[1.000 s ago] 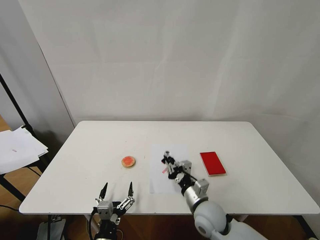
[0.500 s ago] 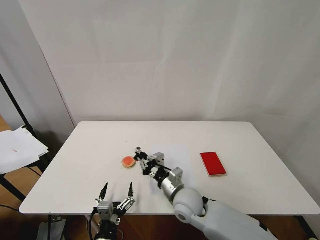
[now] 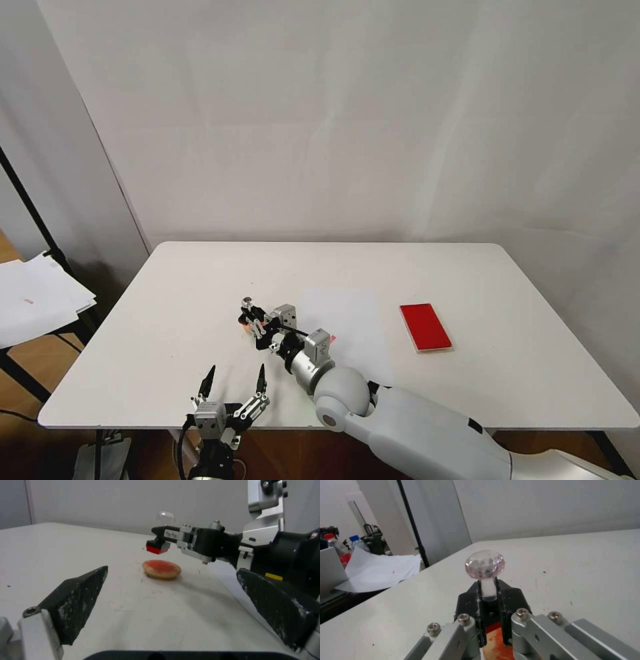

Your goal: Pick up the stamp from the ink pad and place it onto another ink pad.

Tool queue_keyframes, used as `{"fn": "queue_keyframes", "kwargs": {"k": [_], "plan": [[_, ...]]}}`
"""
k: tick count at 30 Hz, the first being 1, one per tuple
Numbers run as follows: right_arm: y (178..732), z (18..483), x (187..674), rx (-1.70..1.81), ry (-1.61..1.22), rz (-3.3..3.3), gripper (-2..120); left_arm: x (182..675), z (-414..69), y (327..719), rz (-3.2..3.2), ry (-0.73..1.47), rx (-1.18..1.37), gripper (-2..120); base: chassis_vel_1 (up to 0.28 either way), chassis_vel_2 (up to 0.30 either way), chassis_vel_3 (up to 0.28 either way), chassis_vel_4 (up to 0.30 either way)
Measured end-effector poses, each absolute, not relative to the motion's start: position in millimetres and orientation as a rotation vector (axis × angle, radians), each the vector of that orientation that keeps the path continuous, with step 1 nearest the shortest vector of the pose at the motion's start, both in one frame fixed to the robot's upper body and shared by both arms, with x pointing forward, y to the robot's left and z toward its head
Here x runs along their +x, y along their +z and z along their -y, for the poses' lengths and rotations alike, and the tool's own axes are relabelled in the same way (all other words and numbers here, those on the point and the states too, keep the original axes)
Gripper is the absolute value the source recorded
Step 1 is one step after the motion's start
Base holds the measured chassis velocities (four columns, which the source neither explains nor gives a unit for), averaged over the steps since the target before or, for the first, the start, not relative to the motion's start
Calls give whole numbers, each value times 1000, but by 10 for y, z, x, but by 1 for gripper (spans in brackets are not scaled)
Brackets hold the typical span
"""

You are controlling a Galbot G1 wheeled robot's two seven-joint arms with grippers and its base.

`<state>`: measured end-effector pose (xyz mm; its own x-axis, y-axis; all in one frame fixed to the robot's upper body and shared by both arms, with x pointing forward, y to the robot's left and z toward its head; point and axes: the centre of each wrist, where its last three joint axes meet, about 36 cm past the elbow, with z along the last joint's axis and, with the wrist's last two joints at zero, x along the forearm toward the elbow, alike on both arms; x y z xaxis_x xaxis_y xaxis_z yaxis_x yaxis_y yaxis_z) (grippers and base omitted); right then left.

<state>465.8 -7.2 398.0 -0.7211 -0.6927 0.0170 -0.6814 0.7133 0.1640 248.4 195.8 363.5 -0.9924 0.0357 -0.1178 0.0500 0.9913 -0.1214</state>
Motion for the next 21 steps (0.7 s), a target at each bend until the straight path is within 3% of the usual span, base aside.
{"fn": "queue_keyframes", "kwargs": {"k": [21], "plan": [[3824,57,4696,1106,-218,2843,7,2483,-1958,3635,-3019,-189,65,102,0,0,0,0]]}}
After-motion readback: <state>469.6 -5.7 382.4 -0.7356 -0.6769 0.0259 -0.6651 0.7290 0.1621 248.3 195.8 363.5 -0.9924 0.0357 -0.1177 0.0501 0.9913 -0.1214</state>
